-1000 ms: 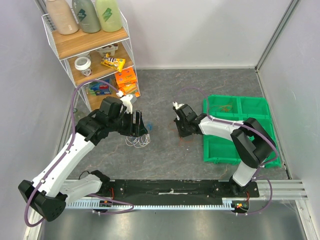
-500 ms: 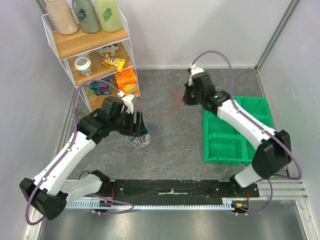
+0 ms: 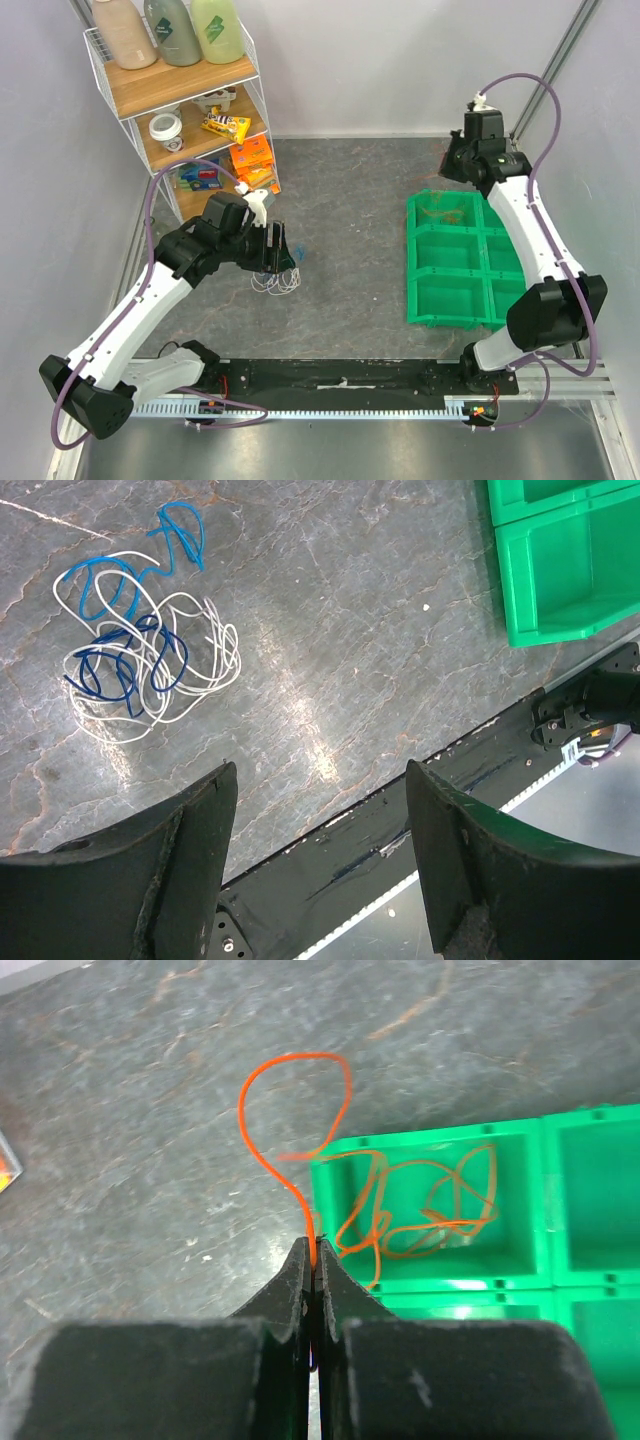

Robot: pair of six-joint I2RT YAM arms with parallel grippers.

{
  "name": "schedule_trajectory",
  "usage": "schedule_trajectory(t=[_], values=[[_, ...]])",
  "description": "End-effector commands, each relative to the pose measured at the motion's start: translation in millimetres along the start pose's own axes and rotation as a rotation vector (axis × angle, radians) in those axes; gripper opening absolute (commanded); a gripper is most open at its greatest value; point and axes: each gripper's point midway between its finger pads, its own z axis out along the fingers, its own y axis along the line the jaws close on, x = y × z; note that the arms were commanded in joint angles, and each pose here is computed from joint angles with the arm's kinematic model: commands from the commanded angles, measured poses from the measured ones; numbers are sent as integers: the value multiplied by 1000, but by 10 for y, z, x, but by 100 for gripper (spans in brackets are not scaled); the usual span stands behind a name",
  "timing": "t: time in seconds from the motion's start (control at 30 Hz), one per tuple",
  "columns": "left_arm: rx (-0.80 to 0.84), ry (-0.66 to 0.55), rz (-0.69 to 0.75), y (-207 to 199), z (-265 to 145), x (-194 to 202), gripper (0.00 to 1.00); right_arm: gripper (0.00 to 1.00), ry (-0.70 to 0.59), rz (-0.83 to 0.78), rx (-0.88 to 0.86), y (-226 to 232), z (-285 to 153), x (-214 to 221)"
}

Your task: Untangle the cables

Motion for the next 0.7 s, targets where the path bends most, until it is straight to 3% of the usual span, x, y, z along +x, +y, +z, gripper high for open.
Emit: schedule_trajectory(t=[0.0, 0.37, 0.67], values=[[27, -44, 34, -77, -74, -148, 74, 0, -65, 11, 67, -270, -200, -228], [46, -48, 34, -123, -94, -172, 74, 0, -298, 21, 77, -346, -483, -1194], [52, -49, 33, -134, -103, -171, 74, 0, -370, 55, -64, -54, -657, -1532]])
